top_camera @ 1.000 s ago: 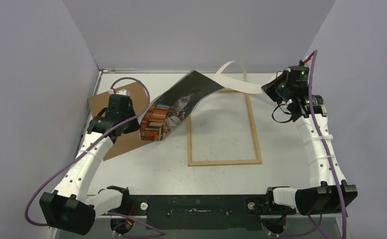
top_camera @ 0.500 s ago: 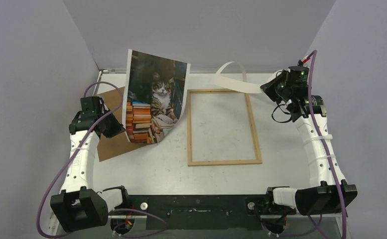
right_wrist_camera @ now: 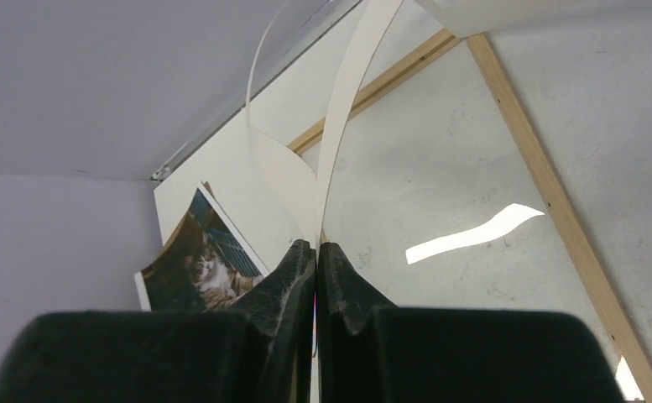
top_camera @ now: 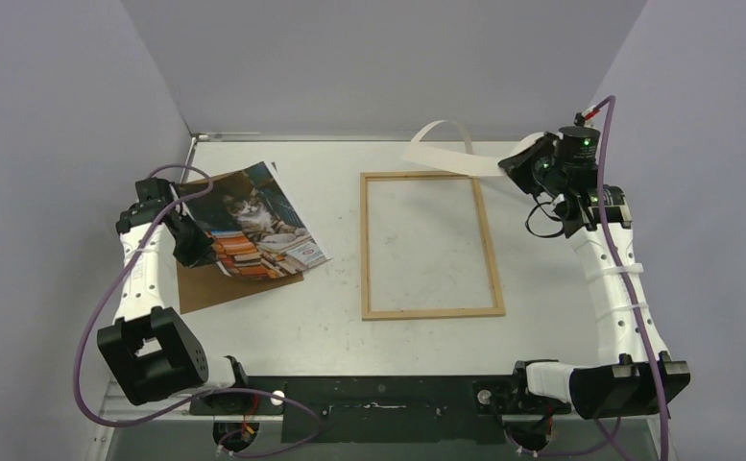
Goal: Put the photo into the frame
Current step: Turn over the photo at the center of the board, then place the photo frame item in the photo frame.
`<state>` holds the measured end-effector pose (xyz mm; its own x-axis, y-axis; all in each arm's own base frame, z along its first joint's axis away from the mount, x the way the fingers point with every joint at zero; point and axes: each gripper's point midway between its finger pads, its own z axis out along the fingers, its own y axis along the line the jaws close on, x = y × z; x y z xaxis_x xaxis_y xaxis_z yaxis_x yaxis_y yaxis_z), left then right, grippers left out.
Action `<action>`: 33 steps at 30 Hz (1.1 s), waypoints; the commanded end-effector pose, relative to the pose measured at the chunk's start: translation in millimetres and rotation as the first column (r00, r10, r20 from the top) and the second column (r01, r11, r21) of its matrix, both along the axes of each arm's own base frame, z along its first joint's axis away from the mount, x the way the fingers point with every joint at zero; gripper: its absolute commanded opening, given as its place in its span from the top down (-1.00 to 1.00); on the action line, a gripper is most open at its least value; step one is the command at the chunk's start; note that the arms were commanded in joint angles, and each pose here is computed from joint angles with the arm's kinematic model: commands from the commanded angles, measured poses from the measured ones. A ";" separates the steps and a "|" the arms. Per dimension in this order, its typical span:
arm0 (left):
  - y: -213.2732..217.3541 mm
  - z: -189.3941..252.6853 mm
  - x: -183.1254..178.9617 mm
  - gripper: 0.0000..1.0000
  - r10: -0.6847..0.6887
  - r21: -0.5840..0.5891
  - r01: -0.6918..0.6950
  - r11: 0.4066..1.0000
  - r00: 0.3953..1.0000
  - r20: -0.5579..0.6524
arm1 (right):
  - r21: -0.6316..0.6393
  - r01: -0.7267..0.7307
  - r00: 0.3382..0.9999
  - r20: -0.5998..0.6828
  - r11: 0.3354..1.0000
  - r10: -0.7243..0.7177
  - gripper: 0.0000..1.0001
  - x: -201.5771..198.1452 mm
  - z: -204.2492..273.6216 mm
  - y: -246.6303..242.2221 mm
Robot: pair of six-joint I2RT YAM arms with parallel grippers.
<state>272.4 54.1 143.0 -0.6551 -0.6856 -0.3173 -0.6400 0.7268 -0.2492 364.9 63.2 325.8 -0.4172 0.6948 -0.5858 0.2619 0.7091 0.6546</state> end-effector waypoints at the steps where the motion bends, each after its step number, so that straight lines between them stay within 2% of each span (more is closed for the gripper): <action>1: 17.3 2.9 -1.6 1.00 -0.023 0.059 0.026 0.998 0.998 -0.064 | 0.091 -0.047 0.984 0.174 0.995 0.031 1.00 1.5 54.8 12.0; 5: 15.3 -20.7 -17.6 0.98 -0.011 0.043 0.018 0.999 0.988 -0.156 | 0.193 -0.105 0.968 0.243 0.976 0.056 1.00 7.8 70.8 27.3; 9: 28.1 -31.0 -34.2 -0.08 0.047 0.120 -0.021 0.993 0.975 -0.217 | 0.279 -0.197 0.946 0.304 0.940 0.108 1.00 12.0 86.5 47.6; 12: 36.2 -22.8 -34.3 -0.33 0.068 0.164 -0.032 0.986 0.974 -0.216 | 0.304 -0.251 0.932 0.331 0.919 0.145 1.00 11.7 95.8 62.2; 15: 37.8 -7.8 -25.2 -0.37 0.068 0.175 -0.038 0.984 0.984 -0.166 | 0.290 -0.284 0.918 0.356 0.914 0.173 1.00 16.7 104.7 74.2; 20: 20.3 12.2 -4.4 -0.39 0.006 0.110 0.003 0.994 0.997 -0.073 | 0.258 -0.329 0.891 0.404 0.908 0.208 1.00 35.7 122.2 87.5; 24: 13.5 23.7 1.3 -0.45 -0.001 0.110 0.006 0.994 0.999 -0.049 | 0.232 -0.399 0.838 0.485 0.887 0.250 1.00 48.1 153.6 104.1; 29: 13.0 32.4 7.3 -0.48 -0.005 0.109 0.006 0.994 1.000 -0.016 | 0.235 -0.560 0.758 0.531 0.794 0.378 1.00 50.8 171.5 149.7; 33: 9.4 32.0 14.2 -0.49 -0.015 0.089 0.015 0.996 1.000 -0.005 | 0.305 -0.636 0.751 0.458 0.709 0.476 1.00 50.2 142.6 181.3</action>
